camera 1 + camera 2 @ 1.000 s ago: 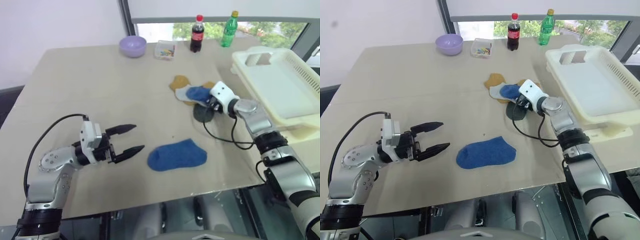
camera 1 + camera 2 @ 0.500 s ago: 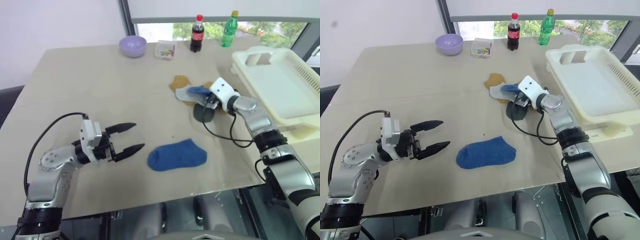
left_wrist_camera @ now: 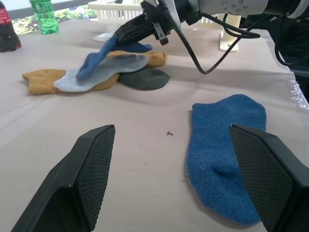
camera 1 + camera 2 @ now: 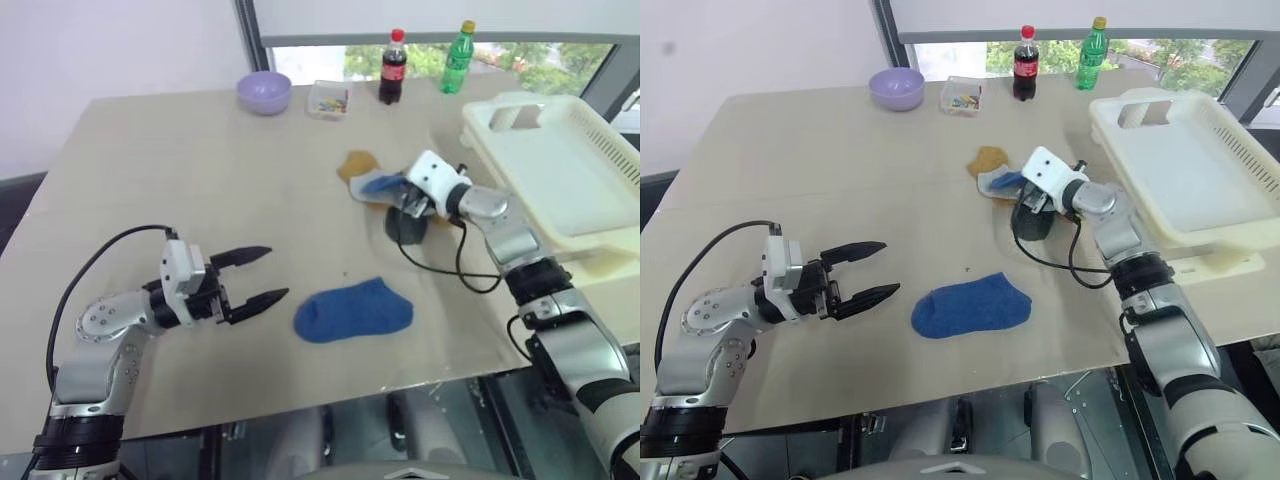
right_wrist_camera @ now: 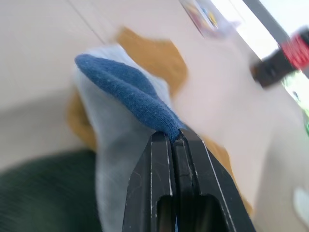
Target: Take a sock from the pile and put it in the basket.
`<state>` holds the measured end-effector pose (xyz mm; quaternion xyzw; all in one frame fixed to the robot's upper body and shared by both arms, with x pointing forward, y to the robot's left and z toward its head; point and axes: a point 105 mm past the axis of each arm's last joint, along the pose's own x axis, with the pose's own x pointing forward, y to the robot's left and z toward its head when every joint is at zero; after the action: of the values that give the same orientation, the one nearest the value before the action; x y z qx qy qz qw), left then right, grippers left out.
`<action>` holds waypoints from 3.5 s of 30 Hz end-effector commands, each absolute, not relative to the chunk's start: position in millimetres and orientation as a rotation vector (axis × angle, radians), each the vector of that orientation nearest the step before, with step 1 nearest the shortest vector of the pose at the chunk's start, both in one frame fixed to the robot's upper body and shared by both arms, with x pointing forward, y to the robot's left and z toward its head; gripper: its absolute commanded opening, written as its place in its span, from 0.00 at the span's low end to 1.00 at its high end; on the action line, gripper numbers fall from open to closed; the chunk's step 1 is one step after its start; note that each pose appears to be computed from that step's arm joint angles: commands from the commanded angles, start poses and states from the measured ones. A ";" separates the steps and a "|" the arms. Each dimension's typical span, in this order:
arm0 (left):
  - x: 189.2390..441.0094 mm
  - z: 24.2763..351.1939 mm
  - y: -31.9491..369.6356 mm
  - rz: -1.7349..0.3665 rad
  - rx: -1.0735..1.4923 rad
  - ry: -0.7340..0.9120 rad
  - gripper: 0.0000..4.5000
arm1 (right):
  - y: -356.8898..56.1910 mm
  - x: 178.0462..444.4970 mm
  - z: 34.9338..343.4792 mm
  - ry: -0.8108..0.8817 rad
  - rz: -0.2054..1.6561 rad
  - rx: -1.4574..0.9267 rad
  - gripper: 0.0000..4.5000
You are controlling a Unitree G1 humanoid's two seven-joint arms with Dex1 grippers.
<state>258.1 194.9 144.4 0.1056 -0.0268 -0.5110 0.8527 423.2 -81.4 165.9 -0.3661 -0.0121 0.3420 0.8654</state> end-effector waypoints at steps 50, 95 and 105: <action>330.2 114.5 207.1 -0.775 0.421 0.203 0.90 | -70.1 338.4 121.2 0.426 0.810 -0.131 0.45; 324.0 103.8 196.2 -0.772 -0.030 0.256 0.01 | -49.5 329.3 118.1 0.426 0.884 -0.135 0.00; 289.6 125.6 189.9 -0.869 -0.283 0.294 0.01 | -41.2 304.6 148.4 0.389 0.935 -0.080 0.00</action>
<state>293.6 190.3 110.6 -0.1421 0.1624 -0.4042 0.8888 307.7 -39.9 134.2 -0.0421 0.2092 0.4451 0.8697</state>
